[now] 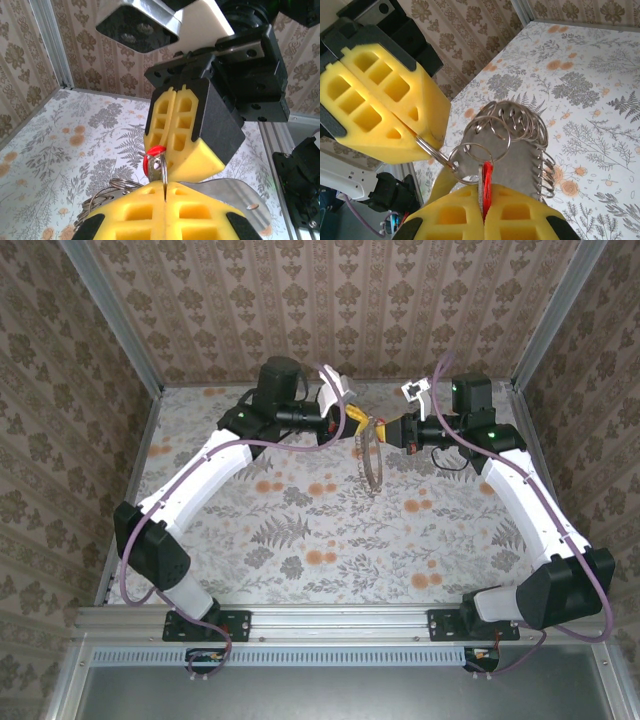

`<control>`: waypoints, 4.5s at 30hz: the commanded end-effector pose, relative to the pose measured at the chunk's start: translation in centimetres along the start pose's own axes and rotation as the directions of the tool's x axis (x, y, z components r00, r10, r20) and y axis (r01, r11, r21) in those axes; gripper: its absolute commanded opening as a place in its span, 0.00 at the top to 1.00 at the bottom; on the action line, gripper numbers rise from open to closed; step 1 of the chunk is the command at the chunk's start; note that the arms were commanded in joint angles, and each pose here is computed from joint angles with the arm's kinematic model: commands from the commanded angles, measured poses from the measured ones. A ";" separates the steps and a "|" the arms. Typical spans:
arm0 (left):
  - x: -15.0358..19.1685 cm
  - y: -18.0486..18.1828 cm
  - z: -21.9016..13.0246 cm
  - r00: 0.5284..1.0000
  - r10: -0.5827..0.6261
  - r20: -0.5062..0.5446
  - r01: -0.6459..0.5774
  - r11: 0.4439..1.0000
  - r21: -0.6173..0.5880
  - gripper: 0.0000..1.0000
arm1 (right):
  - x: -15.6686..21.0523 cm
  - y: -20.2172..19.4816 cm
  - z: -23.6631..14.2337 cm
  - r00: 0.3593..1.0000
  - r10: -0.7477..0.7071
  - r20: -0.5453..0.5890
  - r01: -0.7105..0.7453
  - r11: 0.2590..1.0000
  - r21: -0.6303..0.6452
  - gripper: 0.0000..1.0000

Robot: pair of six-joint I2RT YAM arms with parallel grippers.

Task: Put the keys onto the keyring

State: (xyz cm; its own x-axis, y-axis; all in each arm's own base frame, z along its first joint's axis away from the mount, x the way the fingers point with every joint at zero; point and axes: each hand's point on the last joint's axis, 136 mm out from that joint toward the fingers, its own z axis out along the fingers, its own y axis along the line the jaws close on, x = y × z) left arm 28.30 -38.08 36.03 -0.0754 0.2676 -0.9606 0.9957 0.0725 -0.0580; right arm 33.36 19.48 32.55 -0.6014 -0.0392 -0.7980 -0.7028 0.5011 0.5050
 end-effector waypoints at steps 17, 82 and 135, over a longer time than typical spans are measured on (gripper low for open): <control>-0.5 2.1 0.0 1.000 0.019 0.015 -0.017 0.995 -0.101 1.00 | 0.0 -0.9 -0.7 0.998 0.008 0.055 -0.013 0.995 0.094 1.00; 0.8 2.5 0.8 0.999 -0.041 0.009 0.041 0.998 -0.038 0.92 | -1.4 -0.1 0.4 0.999 -0.040 -0.004 0.040 0.998 0.052 1.00; 2.9 7.3 -5.7 0.973 -0.189 0.131 0.218 0.942 -0.257 0.58 | 6.2 -14.3 13.4 0.936 0.314 -0.155 -0.313 0.949 0.034 1.00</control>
State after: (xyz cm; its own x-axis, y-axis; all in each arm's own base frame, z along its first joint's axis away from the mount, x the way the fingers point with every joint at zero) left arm 35.94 -31.24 32.99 -0.2725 0.1466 -0.9509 0.9002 0.3878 -0.1981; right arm 45.02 23.45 12.67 -0.8885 -0.0216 -0.4584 -0.3947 0.5454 0.7394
